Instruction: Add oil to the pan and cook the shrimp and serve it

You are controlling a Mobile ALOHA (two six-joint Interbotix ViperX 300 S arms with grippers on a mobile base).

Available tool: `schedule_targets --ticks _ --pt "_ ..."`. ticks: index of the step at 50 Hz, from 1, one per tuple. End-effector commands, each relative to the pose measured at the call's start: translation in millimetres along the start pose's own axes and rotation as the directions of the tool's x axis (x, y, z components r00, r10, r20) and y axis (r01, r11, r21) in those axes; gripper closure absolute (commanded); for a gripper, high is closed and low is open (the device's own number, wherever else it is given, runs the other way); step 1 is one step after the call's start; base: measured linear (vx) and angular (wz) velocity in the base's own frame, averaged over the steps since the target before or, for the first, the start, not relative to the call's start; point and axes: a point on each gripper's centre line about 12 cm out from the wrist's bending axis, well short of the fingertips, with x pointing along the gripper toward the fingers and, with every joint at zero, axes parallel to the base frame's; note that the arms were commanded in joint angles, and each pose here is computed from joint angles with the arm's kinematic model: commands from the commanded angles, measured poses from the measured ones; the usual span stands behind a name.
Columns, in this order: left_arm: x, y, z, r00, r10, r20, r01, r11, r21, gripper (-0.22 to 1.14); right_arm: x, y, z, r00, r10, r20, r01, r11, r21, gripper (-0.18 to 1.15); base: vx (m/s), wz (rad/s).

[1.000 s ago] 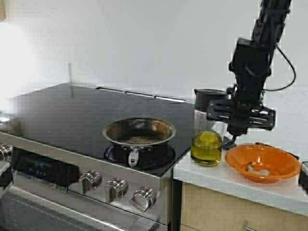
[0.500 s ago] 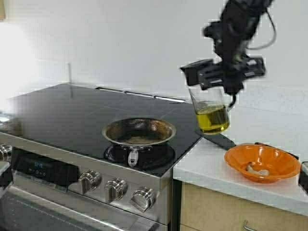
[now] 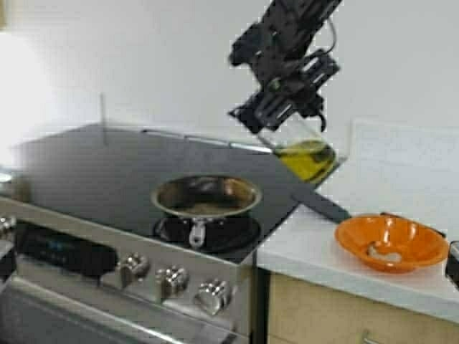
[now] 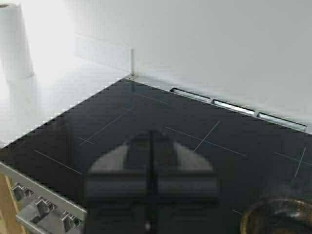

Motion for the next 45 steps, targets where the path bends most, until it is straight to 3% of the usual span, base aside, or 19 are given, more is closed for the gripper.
schedule_targets --ticks 1,19,45 --pt "2 0 4 1.000 0.000 0.011 0.000 1.000 0.000 0.89 -4 0 27 0.999 -0.026 0.047 0.025 0.999 0.021 0.89 0.00 0.00" --pt "2 0 4 1.000 0.000 0.011 0.000 1.000 -0.001 0.89 3 30 27 0.998 -0.038 0.054 0.046 0.987 -0.157 0.89 0.00 0.00" --pt "2 0 3 1.000 0.000 0.006 0.000 1.000 -0.014 0.89 10 46 41 0.992 -0.087 0.089 0.111 0.942 -0.317 0.89 0.00 0.00"
